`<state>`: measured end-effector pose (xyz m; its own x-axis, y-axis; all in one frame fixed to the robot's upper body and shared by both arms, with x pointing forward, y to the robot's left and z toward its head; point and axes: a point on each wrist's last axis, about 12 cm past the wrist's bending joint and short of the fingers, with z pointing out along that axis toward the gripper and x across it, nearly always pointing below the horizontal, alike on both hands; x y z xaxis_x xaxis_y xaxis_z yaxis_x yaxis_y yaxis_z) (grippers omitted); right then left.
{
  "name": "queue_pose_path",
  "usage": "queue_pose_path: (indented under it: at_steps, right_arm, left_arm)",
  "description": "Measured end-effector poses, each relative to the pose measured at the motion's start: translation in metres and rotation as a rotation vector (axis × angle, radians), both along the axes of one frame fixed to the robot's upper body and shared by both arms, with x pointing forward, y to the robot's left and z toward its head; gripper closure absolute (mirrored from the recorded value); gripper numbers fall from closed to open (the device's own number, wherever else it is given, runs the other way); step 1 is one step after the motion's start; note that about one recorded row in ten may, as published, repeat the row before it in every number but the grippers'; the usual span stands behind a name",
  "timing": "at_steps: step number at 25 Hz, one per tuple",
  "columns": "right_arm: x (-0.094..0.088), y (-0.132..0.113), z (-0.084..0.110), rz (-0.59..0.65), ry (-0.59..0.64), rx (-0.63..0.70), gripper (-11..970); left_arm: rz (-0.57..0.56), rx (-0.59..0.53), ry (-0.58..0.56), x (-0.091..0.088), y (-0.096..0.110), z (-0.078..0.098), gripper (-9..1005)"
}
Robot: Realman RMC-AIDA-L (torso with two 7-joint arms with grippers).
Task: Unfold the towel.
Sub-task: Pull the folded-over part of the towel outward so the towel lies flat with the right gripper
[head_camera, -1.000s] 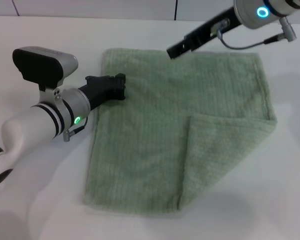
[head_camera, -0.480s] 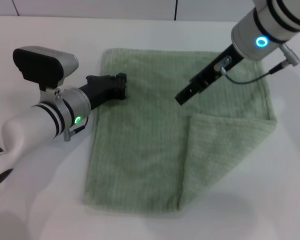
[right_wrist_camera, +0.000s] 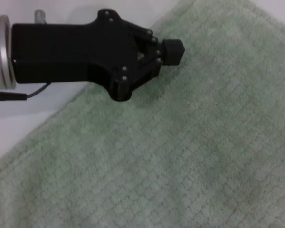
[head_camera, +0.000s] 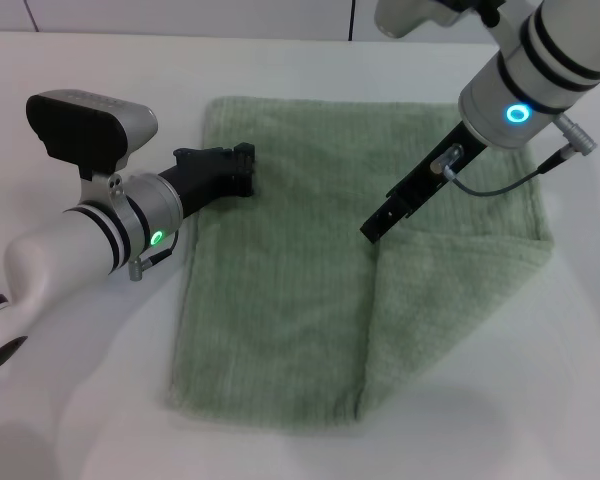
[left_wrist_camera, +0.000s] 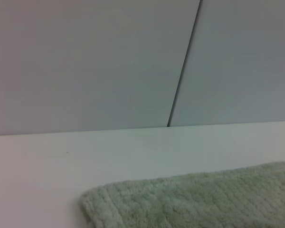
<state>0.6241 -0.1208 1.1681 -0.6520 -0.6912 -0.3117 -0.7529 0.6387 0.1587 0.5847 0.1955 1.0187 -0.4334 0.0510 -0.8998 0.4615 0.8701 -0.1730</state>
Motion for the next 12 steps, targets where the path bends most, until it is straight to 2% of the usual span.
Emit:
queue_pose_path:
  at_steps: [12]
  right_arm:
    - [0.005,0.001,-0.017,0.004,0.007,-0.033,143]
  left_arm:
    - [-0.001,-0.001,-0.001,0.001,-0.001,0.001,989]
